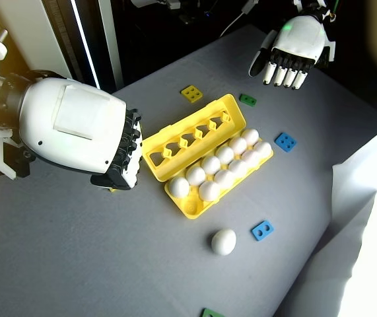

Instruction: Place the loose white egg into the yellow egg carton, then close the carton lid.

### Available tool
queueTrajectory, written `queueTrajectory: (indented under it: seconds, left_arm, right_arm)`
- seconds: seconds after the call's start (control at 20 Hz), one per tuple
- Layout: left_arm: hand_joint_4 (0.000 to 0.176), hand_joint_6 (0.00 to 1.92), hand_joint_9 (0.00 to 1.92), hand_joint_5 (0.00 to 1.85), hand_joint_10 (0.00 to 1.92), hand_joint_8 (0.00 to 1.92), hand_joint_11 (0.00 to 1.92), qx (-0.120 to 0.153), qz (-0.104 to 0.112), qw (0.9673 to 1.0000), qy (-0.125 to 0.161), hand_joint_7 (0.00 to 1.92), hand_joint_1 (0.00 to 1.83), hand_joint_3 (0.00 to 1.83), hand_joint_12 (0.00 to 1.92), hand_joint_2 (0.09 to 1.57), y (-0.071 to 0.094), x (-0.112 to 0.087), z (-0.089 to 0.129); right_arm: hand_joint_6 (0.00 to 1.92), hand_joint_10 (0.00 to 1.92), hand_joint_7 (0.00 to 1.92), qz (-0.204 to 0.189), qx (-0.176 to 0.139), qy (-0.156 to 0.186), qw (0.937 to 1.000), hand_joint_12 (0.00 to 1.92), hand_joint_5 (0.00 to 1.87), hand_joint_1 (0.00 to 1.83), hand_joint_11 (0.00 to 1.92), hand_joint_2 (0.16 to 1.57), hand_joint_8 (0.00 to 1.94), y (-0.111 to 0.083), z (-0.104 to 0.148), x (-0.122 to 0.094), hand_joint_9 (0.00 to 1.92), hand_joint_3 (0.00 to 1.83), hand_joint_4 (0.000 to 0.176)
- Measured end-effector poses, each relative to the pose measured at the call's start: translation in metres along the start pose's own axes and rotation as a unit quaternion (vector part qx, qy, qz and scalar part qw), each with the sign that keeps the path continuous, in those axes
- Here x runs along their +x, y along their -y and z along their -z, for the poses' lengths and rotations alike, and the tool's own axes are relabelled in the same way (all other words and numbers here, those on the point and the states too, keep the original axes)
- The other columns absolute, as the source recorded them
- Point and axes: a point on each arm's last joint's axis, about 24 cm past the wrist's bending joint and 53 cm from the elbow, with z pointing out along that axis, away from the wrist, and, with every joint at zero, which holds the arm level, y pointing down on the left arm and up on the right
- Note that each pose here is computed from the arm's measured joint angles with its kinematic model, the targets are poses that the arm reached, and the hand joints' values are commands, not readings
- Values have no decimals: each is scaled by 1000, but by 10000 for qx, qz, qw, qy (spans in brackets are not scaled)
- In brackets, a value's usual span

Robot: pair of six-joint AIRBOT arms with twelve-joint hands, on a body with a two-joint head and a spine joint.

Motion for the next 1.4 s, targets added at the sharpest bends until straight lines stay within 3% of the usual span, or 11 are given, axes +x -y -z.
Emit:
queueTrajectory:
  seconds: [0.15,0.4,0.6,0.75,0.9,1.0,1.1,1.15,1.25,1.4]
  left_arm:
    - [0,0,0,0,0,0,0,15,47,10000,53,0,0,21,0,1283,1,-3,0]
    - [0,1,0,5,0,0,0,-1,84,9997,-210,0,0,23,0,1299,-4,7,5]
    - [0,0,0,0,0,0,0,-139,132,9990,-405,0,0,16,0,1297,-16,12,16]
    - [0,0,0,0,0,0,0,-144,169,9990,-389,0,0,15,0,1299,-17,9,18]
    - [0,0,0,0,0,0,0,-64,218,9978,-618,0,0,11,0,1296,-14,17,14]
    - [0,0,0,0,0,0,0,-48,252,9975,-653,0,0,7,0,1290,-13,17,14]
    - [0,6,0,15,0,0,0,-83,157,9982,-581,0,0,10,0,1298,-15,15,15]
    - [0,11,0,29,0,0,0,-173,342,9982,-452,0,0,9,0,1299,-20,10,17]
    - [0,0,0,2,0,0,0,-312,279,9975,-562,0,0,5,0,1292,-27,12,17]
    - [0,6,0,18,0,0,0,-317,549,9963,-584,0,0,5,0,1294,-30,8,22]
  right_arm:
    - [6,0,0,-3,-64,8,10000,0,25,0,0,1275,0,-4,0,0,0,6,0]
    - [0,0,0,188,26,-7,9998,0,10,0,0,1284,0,1,0,0,0,7,0]
    - [5,0,6,854,395,301,9951,0,25,0,0,1285,2,17,-1,-17,0,5,0]
    - [7,0,13,856,671,435,9931,0,33,0,0,1281,5,37,-7,-27,0,2,0]
    - [12,0,28,1112,739,519,9897,0,50,0,0,1257,9,49,-18,-36,0,0,0]
    - [9,0,0,1262,795,609,9869,0,88,27,0,1146,0,58,-27,-48,0,0,47]
    - [1,0,0,1262,872,654,9860,0,116,145,0,983,0,67,-36,-55,0,0,94]
    - [0,0,0,1254,928,640,9857,0,83,148,0,880,0,74,-43,-57,0,0,132]
    - [1,0,0,1241,979,598,9856,0,76,177,0,755,0,81,-55,-57,0,0,156]
    - [8,0,0,1232,964,654,9855,0,96,298,0,687,0,84,-70,-63,0,0,176]
